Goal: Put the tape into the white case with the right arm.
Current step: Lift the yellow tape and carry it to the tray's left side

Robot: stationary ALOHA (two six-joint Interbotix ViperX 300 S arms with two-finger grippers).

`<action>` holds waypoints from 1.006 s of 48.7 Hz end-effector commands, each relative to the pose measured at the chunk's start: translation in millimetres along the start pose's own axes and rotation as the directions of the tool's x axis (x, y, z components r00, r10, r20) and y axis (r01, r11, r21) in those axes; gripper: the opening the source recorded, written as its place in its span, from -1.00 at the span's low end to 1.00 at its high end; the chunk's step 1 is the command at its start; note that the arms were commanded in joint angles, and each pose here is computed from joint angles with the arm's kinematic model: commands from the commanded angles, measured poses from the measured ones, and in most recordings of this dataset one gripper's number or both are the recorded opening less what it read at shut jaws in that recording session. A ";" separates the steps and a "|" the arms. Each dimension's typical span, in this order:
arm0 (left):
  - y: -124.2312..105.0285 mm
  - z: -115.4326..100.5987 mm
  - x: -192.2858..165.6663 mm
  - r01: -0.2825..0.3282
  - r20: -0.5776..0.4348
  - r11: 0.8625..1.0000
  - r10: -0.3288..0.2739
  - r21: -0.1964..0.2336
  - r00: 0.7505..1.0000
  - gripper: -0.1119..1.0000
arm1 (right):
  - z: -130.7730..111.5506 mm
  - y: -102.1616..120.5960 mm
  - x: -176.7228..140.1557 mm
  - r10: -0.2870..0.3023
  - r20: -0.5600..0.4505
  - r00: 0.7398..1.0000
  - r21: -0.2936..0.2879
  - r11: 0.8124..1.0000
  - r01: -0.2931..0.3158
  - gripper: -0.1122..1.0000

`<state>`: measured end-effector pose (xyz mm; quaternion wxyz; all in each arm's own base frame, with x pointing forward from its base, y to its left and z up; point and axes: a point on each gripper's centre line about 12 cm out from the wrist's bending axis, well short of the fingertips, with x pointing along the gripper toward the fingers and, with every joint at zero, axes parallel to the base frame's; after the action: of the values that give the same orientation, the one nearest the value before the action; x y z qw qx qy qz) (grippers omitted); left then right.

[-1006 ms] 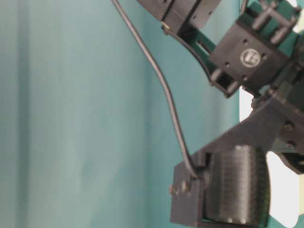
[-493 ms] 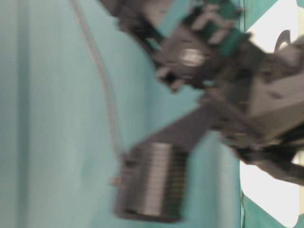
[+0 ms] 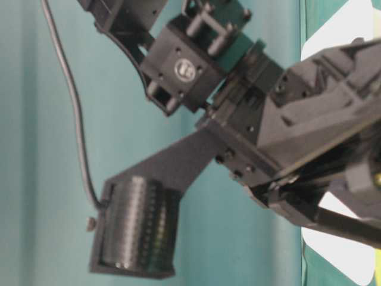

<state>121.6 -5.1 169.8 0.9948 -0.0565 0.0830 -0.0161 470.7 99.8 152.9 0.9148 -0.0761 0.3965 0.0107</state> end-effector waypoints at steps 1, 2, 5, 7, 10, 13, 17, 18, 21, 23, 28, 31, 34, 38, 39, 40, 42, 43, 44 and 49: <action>-0.2 5.4 0.8 -0.002 0.006 1.000 0.002 -0.002 1.000 -0.80 | 18.7 -17.9 -11.5 -0.023 0.053 0.998 0.019 1.000 0.022 -0.75; -0.2 4.8 0.8 -0.003 0.005 1.000 0.003 -0.002 1.000 -0.80 | 18.8 -21.0 -11.0 -0.028 0.053 0.998 0.021 0.999 0.027 -0.75; -0.2 4.8 0.8 -0.003 0.005 1.000 0.003 -0.002 1.000 -0.80 | 18.8 -31.0 -9.6 -0.046 0.052 0.998 0.024 0.999 0.044 -0.75; -0.2 4.8 0.8 -0.003 0.005 1.000 0.003 -0.002 1.000 -0.80 | 17.4 -37.3 -8.5 -0.058 0.049 0.997 0.021 0.998 0.057 -0.75; -0.2 4.8 0.8 -0.003 0.005 1.000 0.003 -0.002 1.000 -0.80 | 17.3 -51.4 -6.9 -0.085 0.049 0.995 0.016 0.996 0.084 -0.75; -0.2 4.8 0.8 -0.003 0.005 1.000 0.003 -0.002 1.000 -0.80 | 16.8 -63.9 -5.8 -0.108 0.048 0.993 0.015 0.994 0.107 -0.75; -0.2 4.8 0.8 -0.003 0.005 1.000 0.003 -0.001 1.000 -0.80 | 16.2 -81.9 -4.4 -0.137 0.050 0.989 0.020 0.991 0.136 -0.75; -0.2 4.8 0.8 -0.003 0.005 1.000 0.003 -0.002 1.000 -0.80 | 15.7 -86.5 -4.1 -0.144 0.049 0.988 0.024 0.989 0.143 -0.75; -0.2 5.4 0.8 -0.002 0.006 1.000 0.002 -0.002 1.000 -0.80 | 14.3 -100.5 -3.3 -0.164 0.045 0.985 0.038 0.986 0.162 -0.75; -0.2 4.8 0.8 -0.003 0.005 1.000 0.003 -0.002 1.000 -0.80 | 13.2 -110.6 -2.9 -0.177 0.044 0.983 0.050 0.983 0.175 -0.75; -0.2 4.8 0.8 -0.003 0.005 1.000 0.003 -0.002 1.000 -0.80 | 8.8 -137.8 -2.1 -0.208 0.042 0.977 0.089 0.975 0.203 -0.75; -0.2 4.8 0.8 -0.003 0.005 1.000 0.003 -0.002 1.000 -0.80 | 6.4 -152.3 -1.9 -0.218 0.049 0.975 0.110 0.971 0.212 -0.75; -0.2 4.8 0.8 -0.003 0.005 1.000 0.003 -0.002 1.000 -0.80 | 3.8 -164.3 -1.8 -0.225 0.057 0.973 0.128 0.968 0.216 -0.75; -0.2 4.8 0.8 -0.003 0.005 1.000 0.003 -0.002 1.000 -0.80 | 1.2 -178.0 -2.0 -0.231 0.071 0.970 0.149 0.964 0.219 -0.75; -0.2 4.8 0.8 -0.003 0.005 1.000 0.003 -0.001 1.000 -0.80 | 0.6 -180.3 -2.0 -0.232 0.074 0.970 0.152 0.964 0.218 -0.75; -0.2 4.8 0.8 -0.003 0.005 1.000 0.003 -0.002 1.000 -0.80 | -0.6 -183.5 -2.1 -0.234 0.074 0.969 0.157 0.963 0.221 -0.75; -0.2 4.8 0.8 -0.003 0.005 1.000 0.003 -0.002 1.000 -0.80 | -3.3 -190.3 -2.2 -0.239 0.076 0.968 0.167 0.960 0.224 -0.75; -0.2 4.8 0.8 -0.003 0.005 1.000 0.003 -0.002 1.000 -0.80 | -4.7 -192.7 -1.7 -0.241 0.075 0.968 0.170 0.959 0.225 -0.75; -0.2 4.8 0.8 -0.003 0.005 1.000 0.003 -0.002 1.000 -0.80 | -5.3 -195.2 -2.3 -0.243 0.077 0.967 0.174 0.958 0.227 -0.75; -0.2 4.8 0.8 -0.003 0.005 1.000 0.003 -0.002 1.000 -0.80 | -11.7 -209.2 -2.1 -0.257 0.073 0.964 0.195 0.951 0.239 -0.75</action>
<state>121.6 -5.1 169.8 0.9948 -0.0565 0.0830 -0.0161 477.5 -98.0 155.3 0.9219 -0.0423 0.3624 -0.1304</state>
